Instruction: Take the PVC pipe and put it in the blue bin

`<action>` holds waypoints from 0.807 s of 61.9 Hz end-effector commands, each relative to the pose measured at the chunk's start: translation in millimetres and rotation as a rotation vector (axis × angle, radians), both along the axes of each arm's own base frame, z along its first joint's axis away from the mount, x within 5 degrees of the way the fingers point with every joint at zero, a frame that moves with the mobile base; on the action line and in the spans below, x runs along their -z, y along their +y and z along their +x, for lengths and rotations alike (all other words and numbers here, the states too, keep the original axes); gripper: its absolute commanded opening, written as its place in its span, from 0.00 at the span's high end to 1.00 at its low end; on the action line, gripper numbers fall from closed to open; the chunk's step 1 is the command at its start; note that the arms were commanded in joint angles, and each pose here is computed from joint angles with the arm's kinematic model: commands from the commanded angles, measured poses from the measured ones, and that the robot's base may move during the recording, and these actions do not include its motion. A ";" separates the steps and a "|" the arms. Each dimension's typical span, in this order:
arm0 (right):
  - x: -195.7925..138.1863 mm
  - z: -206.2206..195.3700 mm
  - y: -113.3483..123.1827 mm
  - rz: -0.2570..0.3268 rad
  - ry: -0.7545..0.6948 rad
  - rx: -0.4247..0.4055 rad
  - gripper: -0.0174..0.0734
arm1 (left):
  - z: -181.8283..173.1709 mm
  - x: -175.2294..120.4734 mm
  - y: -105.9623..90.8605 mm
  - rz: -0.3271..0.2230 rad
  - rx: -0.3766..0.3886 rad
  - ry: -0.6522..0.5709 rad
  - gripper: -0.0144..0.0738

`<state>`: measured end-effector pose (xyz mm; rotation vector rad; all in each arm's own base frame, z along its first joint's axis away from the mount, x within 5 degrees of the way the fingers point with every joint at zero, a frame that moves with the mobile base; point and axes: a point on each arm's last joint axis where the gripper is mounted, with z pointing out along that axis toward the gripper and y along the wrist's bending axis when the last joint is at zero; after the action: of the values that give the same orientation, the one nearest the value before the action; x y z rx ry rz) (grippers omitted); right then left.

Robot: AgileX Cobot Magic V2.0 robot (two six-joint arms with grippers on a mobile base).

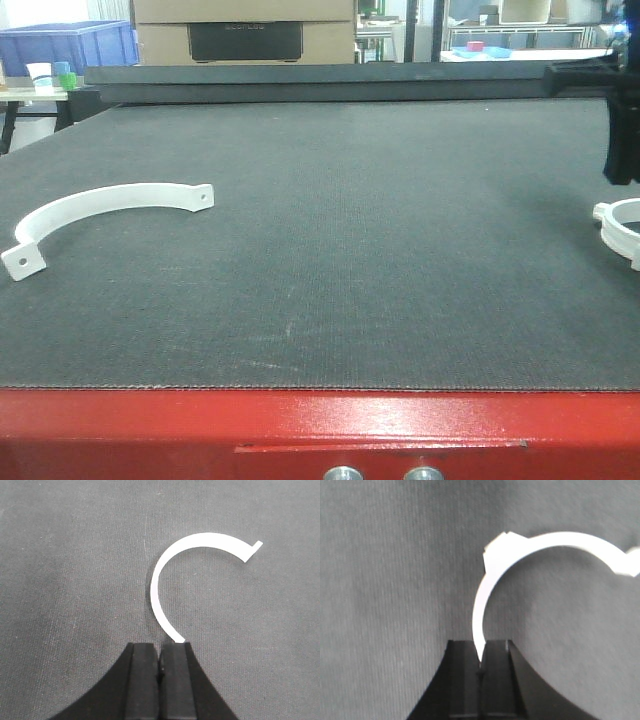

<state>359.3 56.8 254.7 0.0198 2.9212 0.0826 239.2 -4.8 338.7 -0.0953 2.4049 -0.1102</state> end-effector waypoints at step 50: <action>46.8 21.0 0.9 -0.007 0.106 0.015 0.55 | -4.0 17.8 -0.1 -0.012 -0.004 0.052 0.96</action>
<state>377.8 58.9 205.9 0.0356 3.0462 0.0657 235.1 -5.1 320.5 -0.1022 2.4649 -0.1139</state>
